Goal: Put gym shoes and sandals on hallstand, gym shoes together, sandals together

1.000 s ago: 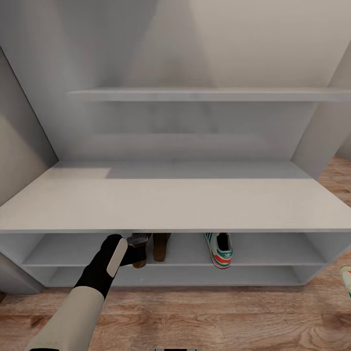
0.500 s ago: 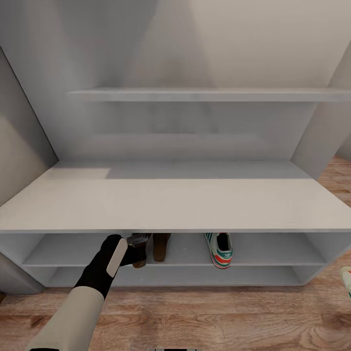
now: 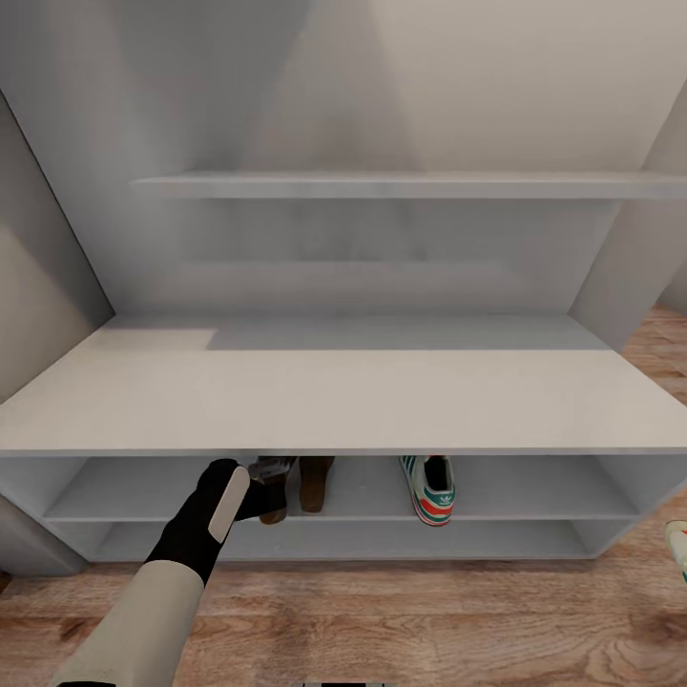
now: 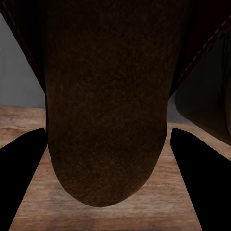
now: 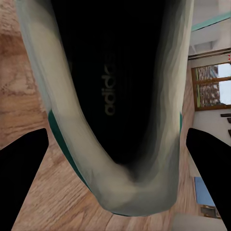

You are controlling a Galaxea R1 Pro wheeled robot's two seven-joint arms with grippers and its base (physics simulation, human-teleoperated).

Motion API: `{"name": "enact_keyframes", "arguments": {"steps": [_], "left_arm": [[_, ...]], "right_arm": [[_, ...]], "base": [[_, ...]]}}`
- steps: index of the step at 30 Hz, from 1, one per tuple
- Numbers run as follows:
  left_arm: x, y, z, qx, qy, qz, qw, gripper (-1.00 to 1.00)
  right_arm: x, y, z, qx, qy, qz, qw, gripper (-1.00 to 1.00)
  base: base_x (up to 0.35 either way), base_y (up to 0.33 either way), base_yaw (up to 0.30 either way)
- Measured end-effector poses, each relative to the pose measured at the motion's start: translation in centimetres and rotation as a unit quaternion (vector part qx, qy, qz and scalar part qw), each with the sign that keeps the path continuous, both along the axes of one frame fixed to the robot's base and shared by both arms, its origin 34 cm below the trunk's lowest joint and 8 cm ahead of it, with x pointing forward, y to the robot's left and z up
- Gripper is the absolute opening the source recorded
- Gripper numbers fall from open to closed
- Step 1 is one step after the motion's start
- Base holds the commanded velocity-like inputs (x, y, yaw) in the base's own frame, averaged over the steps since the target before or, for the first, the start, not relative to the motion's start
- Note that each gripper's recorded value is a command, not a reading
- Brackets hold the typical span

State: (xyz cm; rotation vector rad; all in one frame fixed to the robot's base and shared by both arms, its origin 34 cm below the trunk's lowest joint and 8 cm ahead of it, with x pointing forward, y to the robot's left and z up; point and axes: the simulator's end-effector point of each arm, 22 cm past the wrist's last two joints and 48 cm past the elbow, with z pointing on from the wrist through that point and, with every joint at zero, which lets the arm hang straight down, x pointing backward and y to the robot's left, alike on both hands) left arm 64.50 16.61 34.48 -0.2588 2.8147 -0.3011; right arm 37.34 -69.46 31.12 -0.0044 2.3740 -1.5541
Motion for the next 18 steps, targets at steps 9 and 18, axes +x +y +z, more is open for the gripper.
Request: {"name": "enact_keyframes", "arguments": {"steps": [9, 18], "left_arm": [[-0.01, -0.01, -0.01, 0.001, 0.001, -0.001, 1.0, -1.0], [-0.02, -0.01, 0.0, 0.001, 0.001, -0.001, 1.0, -1.0]], "right_arm": [[-0.01, 0.0, -0.03, 0.0, 0.0, 0.0, 1.0, -1.0], [-0.01, 0.0, -0.03, 0.0, 0.0, 0.0, 1.0, -1.0]], "base": [[0.0, 0.0, 0.0], [0.0, 0.0, 0.0]]}}
